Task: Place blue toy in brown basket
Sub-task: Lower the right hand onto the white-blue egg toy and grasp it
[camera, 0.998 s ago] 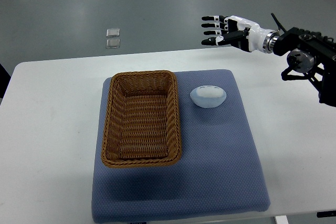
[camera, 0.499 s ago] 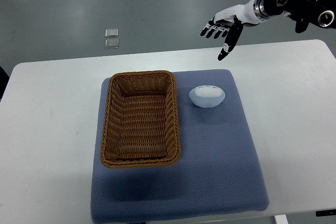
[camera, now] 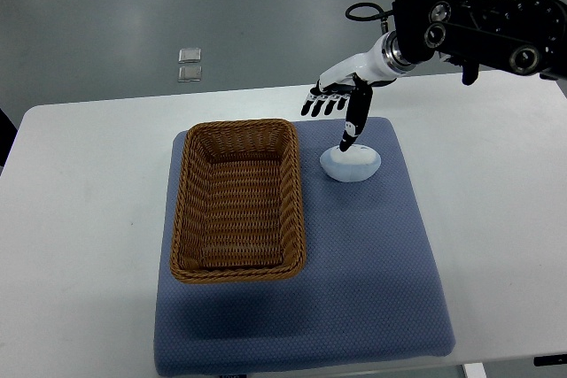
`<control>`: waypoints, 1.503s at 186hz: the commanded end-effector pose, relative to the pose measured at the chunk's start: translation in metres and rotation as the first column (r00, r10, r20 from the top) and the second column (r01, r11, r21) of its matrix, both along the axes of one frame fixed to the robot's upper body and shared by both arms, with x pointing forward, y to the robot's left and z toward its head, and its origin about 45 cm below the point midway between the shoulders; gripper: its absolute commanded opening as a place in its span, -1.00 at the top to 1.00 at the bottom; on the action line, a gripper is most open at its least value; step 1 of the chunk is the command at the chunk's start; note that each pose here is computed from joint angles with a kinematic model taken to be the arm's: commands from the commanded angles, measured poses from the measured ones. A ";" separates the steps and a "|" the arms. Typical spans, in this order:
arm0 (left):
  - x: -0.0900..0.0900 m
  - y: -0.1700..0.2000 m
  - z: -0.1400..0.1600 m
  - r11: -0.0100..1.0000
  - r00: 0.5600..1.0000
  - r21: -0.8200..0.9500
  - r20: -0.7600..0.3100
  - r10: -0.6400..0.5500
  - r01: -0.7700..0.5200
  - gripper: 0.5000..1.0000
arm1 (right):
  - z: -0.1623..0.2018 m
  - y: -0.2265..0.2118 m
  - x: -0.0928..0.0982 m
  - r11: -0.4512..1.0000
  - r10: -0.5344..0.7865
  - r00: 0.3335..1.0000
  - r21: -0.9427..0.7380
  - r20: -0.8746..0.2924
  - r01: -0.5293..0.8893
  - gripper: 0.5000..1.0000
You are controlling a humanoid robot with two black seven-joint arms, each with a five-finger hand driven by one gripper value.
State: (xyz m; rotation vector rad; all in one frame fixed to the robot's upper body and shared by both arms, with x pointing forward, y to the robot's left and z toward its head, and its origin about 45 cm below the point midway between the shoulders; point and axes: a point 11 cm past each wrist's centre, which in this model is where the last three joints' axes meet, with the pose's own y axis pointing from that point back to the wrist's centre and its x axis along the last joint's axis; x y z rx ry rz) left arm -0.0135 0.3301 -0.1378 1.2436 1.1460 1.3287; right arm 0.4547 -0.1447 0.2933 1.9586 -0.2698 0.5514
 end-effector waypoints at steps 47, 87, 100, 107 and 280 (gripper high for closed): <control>0.000 0.000 0.000 1.000 1.000 0.000 0.000 -0.001 0.001 -1.00 | -0.044 -0.015 -0.001 0.998 -0.043 0.998 -0.037 0.040 0.045 -0.64; 0.000 0.000 0.000 1.000 1.000 0.002 0.000 -0.001 0.001 -1.00 | -0.061 -0.022 -0.003 0.997 -0.070 0.996 -0.036 0.053 0.072 -0.63; 0.000 0.000 0.000 1.000 1.000 0.002 0.000 -0.001 0.001 -1.00 | -0.066 -0.024 -0.003 0.996 -0.084 0.995 -0.030 0.053 0.086 -0.63; 0.000 0.000 0.000 1.000 1.000 0.000 -0.001 -0.003 0.003 -1.00 | -0.068 -0.025 -0.004 0.995 -0.089 0.995 -0.030 0.052 0.091 -0.63; 0.000 -0.001 0.000 1.000 1.000 -0.001 0.000 -0.003 0.003 -1.00 | -0.074 -0.050 -0.003 0.988 -0.151 0.986 0.008 0.069 0.151 1.00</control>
